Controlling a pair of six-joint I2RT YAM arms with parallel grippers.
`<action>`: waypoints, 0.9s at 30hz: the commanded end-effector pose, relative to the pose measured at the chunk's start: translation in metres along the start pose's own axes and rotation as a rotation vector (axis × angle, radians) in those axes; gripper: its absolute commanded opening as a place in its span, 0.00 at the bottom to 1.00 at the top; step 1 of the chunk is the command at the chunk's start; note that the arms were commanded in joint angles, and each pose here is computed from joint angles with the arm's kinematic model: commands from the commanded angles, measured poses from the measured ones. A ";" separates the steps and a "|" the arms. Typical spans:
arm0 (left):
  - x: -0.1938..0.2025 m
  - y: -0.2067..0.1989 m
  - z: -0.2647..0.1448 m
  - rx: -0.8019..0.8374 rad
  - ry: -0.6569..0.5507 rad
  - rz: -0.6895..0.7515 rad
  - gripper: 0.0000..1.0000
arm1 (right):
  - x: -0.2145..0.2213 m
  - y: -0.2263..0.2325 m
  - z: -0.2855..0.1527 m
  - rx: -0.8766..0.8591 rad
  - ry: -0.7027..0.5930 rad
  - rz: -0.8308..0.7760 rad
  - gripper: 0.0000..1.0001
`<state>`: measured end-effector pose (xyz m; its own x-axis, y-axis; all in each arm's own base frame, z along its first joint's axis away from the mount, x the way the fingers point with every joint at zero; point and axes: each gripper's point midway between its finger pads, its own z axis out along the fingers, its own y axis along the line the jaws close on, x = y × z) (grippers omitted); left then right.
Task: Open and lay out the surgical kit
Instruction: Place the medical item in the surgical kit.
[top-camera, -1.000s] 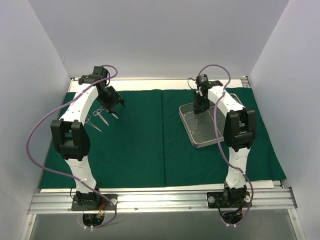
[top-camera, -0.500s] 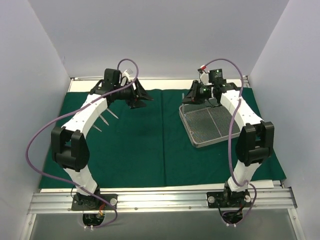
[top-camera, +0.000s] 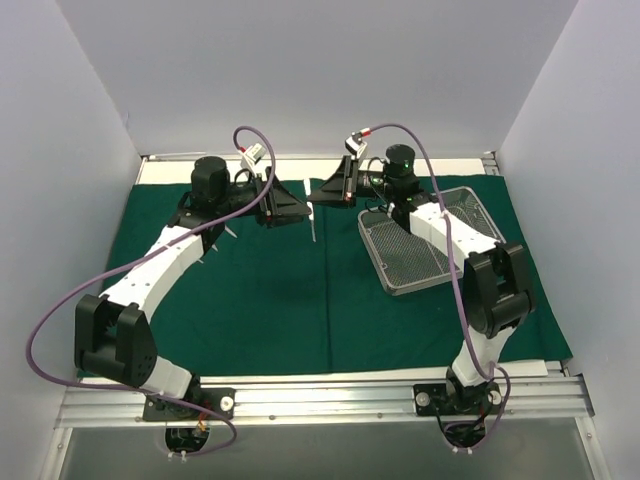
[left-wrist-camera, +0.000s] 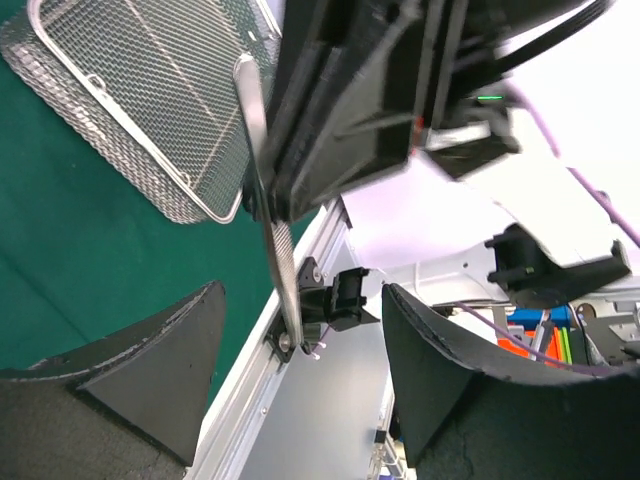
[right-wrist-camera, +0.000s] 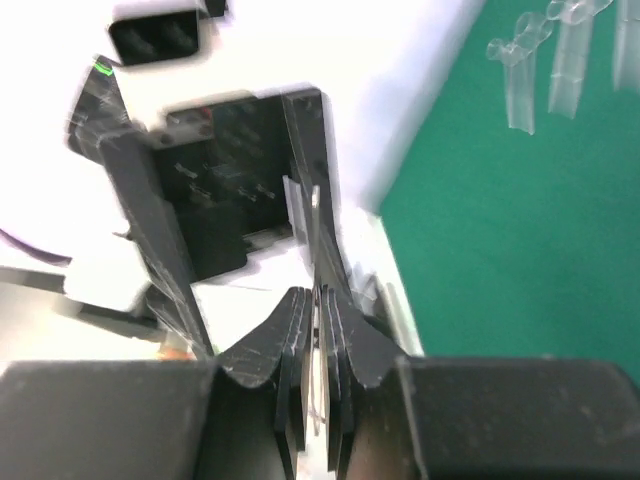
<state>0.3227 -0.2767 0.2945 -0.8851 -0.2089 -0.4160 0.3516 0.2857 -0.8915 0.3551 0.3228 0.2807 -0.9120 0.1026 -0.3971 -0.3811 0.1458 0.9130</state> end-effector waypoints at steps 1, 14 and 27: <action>-0.003 -0.032 -0.011 0.087 -0.038 0.108 0.72 | -0.006 0.089 -0.030 -0.368 -0.065 -0.029 0.00; -0.002 -0.034 -0.016 0.079 -0.051 0.101 0.69 | 0.000 0.093 -0.029 -0.426 -0.051 0.029 0.00; -0.015 -0.040 0.009 0.130 -0.031 0.053 0.59 | 0.004 0.090 -0.023 -0.396 -0.040 0.024 0.00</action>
<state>0.3246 -0.2827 0.3035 -0.8875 -0.2397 -0.3936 0.3441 0.2235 -0.9120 0.3440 0.3205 0.3115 -0.9833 0.1415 -0.1141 -0.1363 -0.1591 0.9778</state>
